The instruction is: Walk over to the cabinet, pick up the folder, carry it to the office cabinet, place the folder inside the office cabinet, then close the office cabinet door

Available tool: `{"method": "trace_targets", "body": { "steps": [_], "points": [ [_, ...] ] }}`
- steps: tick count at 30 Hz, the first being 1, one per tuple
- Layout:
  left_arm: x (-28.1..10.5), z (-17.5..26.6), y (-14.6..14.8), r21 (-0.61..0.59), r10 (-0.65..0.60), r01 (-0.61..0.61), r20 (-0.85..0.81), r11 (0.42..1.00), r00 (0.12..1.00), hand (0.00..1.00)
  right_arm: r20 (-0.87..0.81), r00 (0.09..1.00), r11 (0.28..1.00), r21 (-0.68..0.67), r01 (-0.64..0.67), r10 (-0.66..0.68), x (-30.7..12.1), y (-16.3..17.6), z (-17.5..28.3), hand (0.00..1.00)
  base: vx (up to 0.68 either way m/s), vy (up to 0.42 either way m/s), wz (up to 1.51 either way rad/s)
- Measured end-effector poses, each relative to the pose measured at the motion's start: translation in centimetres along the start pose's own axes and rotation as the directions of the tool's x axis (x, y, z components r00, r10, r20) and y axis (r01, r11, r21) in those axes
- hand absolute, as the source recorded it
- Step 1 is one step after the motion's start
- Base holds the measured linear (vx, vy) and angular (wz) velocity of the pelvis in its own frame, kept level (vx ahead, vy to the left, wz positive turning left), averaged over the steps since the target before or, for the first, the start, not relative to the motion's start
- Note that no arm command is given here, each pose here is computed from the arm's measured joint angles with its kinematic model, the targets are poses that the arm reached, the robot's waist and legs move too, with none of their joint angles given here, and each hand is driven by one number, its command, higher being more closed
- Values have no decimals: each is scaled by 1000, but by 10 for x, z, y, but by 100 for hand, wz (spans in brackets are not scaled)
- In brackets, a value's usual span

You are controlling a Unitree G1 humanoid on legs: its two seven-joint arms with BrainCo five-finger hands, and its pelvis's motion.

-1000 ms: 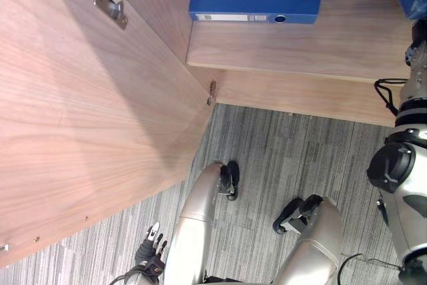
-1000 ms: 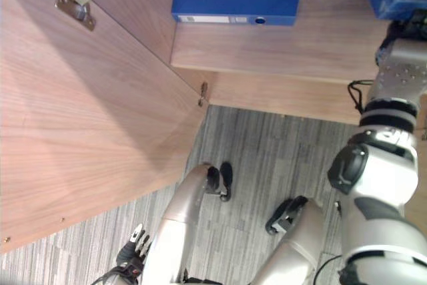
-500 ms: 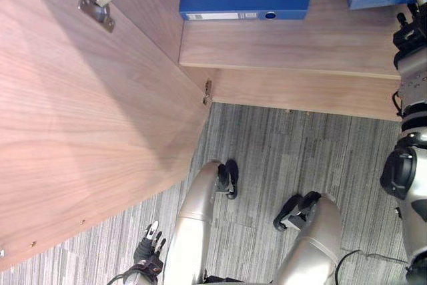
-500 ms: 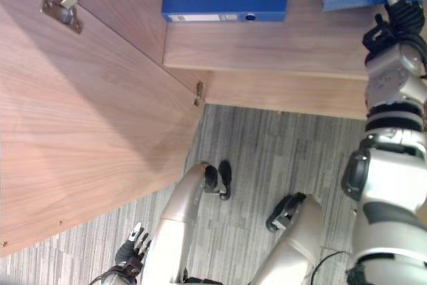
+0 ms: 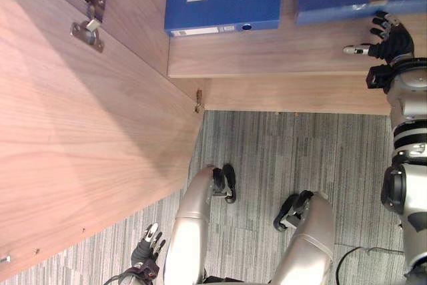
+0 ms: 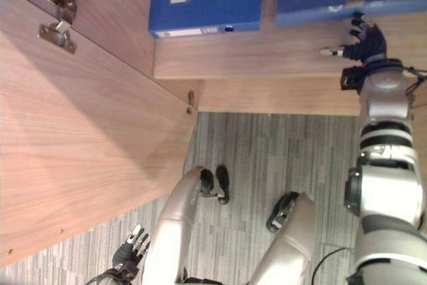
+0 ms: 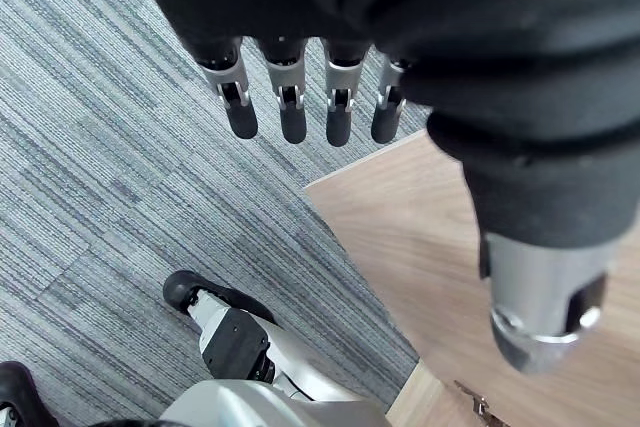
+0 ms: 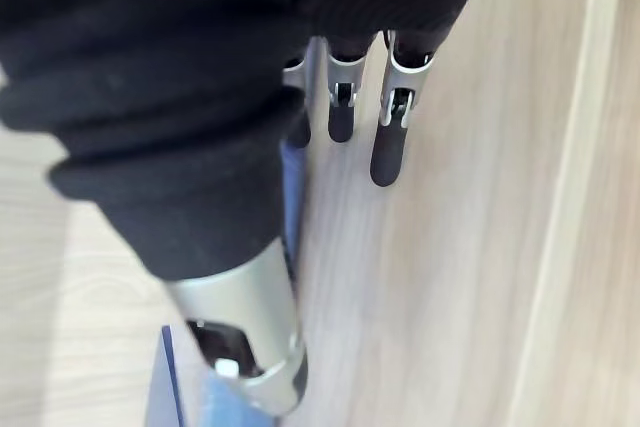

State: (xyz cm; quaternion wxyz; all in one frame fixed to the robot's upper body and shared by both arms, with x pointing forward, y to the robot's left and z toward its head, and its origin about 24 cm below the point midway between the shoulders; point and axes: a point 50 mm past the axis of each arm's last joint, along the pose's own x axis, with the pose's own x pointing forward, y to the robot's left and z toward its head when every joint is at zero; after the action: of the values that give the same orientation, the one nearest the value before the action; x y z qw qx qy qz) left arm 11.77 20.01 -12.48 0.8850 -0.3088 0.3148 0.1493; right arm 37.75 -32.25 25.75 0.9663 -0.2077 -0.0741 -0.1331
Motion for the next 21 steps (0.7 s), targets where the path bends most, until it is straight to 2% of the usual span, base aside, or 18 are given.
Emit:
{"method": "trace_targets", "body": {
  "steps": [7, 13, 16, 21],
  "points": [
    [0, -4, 2, 3, -3, 3, -26, 1000, 1000, 0, -28, 992, 972, -198, -127, 124, -5, 19, -14, 0, 31, -1, -8],
    [0, -9, 4, 16, -1, 2, -59, 1000, 998, 0, -85, 954, 882, -363, -299, 288, -11, 56, -28, 0, 45, 1, -9],
    [1, -10, 3, 22, -5, 7, -64, 1000, 998, 0, -122, 939, 856, -386, -343, 321, -14, 69, -39, 0, 29, -8, -7],
    [-1, -15, 8, 20, 16, -15, -88, 1000, 996, 0, -185, 903, 842, -328, -428, 388, -26, 99, -67, 0, 38, -17, -9]
  ]
}}
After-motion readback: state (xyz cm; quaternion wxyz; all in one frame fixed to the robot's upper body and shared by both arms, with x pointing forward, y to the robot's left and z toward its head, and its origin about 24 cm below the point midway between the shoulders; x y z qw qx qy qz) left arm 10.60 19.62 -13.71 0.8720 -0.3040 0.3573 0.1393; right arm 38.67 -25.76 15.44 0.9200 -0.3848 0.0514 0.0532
